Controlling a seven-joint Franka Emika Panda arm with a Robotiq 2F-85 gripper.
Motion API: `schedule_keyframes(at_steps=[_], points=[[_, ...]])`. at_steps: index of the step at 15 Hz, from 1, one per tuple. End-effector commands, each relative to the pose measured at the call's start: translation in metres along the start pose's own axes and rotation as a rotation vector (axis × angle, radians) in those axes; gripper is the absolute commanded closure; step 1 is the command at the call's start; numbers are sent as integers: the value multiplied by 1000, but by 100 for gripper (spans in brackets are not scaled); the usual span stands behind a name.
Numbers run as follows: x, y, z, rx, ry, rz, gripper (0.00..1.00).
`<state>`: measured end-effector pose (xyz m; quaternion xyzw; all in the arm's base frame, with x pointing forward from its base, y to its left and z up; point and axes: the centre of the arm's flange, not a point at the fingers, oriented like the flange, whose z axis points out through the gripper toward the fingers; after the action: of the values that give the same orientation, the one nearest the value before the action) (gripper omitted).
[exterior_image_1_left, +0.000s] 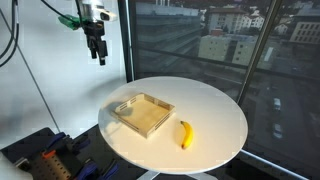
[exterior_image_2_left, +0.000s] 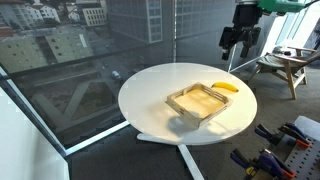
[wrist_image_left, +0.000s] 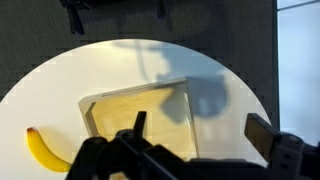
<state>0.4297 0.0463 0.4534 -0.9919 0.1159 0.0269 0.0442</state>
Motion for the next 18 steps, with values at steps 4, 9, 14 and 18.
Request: schedule_keyframes(at_steps=[4,9,14,18], points=[[37,12,-14,-7,23,37,0],[55,26,-20,0,31,63,0],[67,37,-24,2,36,83,0],[75,46,-25,5,37,101,0]])
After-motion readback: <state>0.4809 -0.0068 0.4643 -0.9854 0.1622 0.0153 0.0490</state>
